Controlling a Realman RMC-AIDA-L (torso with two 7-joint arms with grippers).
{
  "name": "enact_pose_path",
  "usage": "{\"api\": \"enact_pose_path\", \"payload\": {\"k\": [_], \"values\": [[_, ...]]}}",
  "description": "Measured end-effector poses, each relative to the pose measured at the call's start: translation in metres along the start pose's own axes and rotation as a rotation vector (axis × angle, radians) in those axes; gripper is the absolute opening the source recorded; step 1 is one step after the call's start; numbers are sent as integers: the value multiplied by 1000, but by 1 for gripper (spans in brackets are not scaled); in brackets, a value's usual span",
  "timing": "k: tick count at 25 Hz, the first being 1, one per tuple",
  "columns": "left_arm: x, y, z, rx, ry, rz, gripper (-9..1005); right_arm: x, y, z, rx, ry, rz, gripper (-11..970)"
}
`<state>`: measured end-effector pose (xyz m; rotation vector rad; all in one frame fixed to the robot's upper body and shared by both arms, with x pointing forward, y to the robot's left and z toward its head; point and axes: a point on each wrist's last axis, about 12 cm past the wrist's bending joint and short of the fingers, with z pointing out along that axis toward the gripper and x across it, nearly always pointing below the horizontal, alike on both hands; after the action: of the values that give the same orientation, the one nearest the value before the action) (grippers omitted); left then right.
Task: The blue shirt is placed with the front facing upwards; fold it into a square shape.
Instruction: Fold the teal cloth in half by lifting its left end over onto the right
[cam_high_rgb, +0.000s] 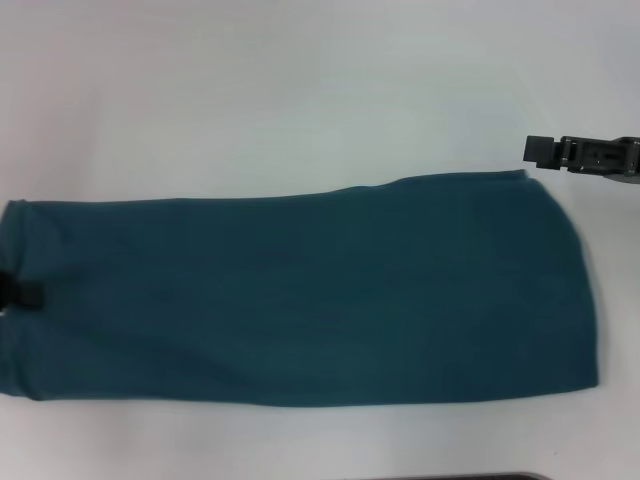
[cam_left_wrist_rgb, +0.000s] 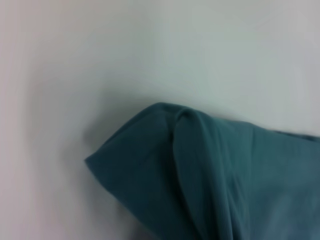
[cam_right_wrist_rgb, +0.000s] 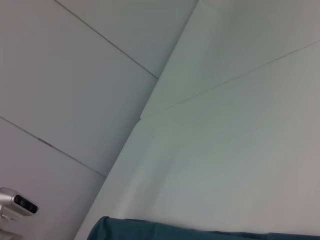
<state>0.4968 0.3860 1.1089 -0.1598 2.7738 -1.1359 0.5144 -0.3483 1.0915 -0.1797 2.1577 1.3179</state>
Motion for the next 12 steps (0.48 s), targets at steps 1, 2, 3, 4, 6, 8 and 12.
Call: {"api": "enact_pose_path", "payload": {"k": [1,2,3,4,6,8,12], "values": [[0,2,-3,-4,-7,-4,76,0,0,0,1,0,0,885],[0,3,-6,-9,-13,-8,76,-1,0,-1,2,0,-1,884],[0,5,-9,-15,-19,-12,76,-1,0,-1,3,-1,-1,884],[0,5,-10,-19,-20,-14,76,-1,0,-1,5,-1,-1,884],[0,7,-13,-34,-23,-19,76,-1,-1,-1,9,-3,0,884],[0,8,-15,-49,-23,-21,75,-1,-1,-2,13,-4,3,884],[0,7,-16,-55,-22,-18,75,-1,-2,-2,22,0,6,884]]}}
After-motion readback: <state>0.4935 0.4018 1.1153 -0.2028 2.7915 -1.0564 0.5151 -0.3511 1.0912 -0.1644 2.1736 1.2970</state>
